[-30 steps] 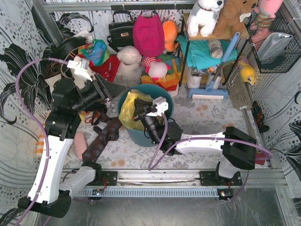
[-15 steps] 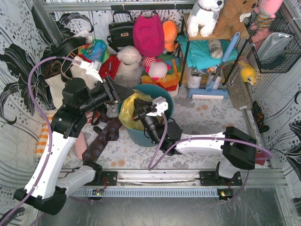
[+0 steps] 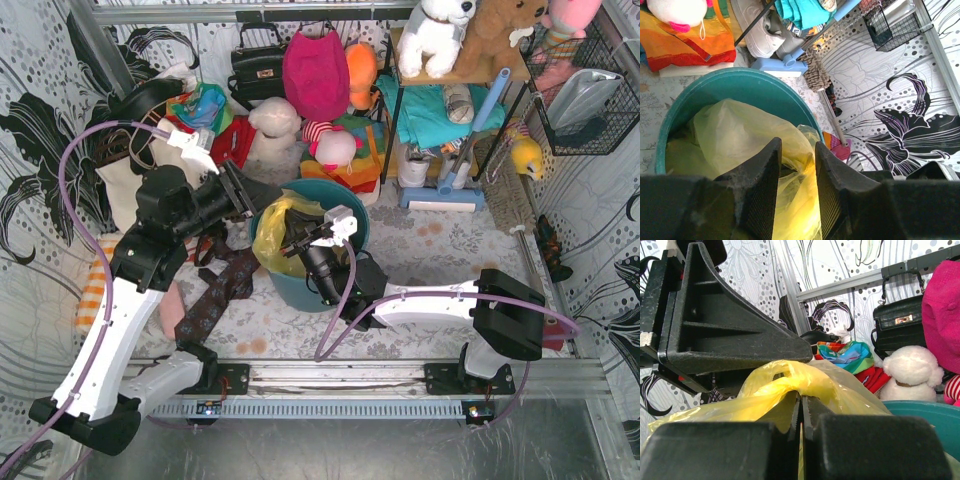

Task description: Tie the trash bag

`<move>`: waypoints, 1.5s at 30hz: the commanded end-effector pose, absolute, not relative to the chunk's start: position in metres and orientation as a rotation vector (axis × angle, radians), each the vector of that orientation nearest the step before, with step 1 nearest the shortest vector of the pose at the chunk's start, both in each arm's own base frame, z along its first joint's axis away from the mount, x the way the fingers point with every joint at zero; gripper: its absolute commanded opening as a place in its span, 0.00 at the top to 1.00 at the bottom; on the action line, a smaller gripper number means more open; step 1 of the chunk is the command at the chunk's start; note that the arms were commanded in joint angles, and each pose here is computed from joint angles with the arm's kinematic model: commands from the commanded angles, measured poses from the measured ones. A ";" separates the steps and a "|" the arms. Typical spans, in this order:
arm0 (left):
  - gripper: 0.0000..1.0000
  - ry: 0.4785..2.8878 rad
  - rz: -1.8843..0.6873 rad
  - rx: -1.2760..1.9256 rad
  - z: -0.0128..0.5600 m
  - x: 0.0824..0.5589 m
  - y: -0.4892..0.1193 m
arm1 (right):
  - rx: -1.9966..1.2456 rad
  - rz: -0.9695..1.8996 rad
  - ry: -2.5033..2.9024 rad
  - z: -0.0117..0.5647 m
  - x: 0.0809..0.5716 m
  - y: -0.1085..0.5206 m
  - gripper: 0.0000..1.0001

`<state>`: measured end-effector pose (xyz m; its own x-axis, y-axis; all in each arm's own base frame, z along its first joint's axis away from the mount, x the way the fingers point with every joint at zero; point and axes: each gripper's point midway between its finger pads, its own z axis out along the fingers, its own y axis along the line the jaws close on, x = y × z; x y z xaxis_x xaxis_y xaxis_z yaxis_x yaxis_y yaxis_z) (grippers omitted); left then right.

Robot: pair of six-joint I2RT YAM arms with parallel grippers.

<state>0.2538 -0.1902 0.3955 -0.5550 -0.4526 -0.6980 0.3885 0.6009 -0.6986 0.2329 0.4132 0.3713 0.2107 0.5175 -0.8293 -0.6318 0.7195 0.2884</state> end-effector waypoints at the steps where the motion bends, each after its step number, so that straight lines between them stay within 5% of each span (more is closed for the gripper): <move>1: 0.58 1.843 -1.076 -0.048 0.397 0.259 -0.191 | -0.093 0.857 1.054 0.391 0.227 0.413 1.00; 12: 0.69 1.868 -1.099 -0.011 0.390 0.253 -0.199 | -0.100 0.862 1.050 0.393 0.227 0.417 1.00; 18: 1.00 1.846 -1.108 -0.005 0.395 0.253 -0.200 | -0.100 0.861 1.052 0.393 0.227 0.416 1.00; 24: 1.00 1.809 -1.114 -0.006 0.403 0.254 -0.199 | -0.097 0.865 1.056 0.390 0.225 0.412 0.99; 26: 1.00 1.799 -1.111 -0.014 0.404 0.255 -0.198 | -0.096 0.873 1.058 0.389 0.224 0.409 0.83; 28: 1.00 1.795 -1.109 -0.018 0.404 0.255 -0.198 | -0.096 0.886 1.069 0.388 0.222 0.406 0.79; 45: 1.00 1.790 -1.121 -0.020 0.405 0.254 -0.199 | -0.172 1.109 1.329 0.384 0.184 0.383 0.71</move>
<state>0.2547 -0.1973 0.3911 -0.5554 -0.4469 -0.7013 0.4031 0.5930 -0.6971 0.2017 0.3801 0.3886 -0.0165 0.5580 -0.8297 -0.6951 0.5900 0.4107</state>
